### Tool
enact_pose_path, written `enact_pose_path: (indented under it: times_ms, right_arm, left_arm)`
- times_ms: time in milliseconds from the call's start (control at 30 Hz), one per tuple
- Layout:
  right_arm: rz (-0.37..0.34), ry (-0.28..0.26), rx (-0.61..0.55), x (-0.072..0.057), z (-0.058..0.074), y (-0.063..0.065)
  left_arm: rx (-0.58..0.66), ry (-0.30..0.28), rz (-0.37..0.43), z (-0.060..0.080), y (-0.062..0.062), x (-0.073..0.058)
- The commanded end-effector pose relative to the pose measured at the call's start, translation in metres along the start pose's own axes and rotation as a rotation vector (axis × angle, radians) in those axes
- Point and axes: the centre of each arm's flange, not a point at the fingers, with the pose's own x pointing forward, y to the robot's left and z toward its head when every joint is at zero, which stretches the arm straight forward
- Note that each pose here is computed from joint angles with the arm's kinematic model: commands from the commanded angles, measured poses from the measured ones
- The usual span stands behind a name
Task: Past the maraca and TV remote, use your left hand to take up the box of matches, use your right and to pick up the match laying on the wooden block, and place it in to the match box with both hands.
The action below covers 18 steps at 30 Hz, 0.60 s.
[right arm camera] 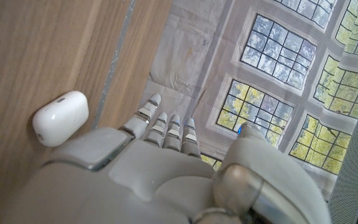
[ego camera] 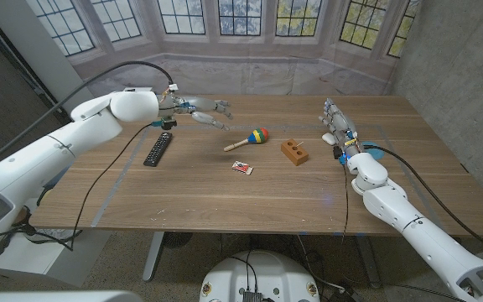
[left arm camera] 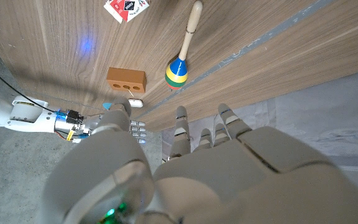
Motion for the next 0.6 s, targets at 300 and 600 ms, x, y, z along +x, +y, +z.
enact_pose_path:
  times_ms: [300,600]
  right_arm:
    - [-0.037,0.009,0.054,-0.012,-0.007,-0.008]
    - [-0.045,0.007,0.086,-0.015,-0.012,-0.008]
  left_arm:
    - [0.168,0.006,-0.083,0.030,0.003,0.017]
    - [0.185,0.028,-0.092,0.026,-0.003,0.020]
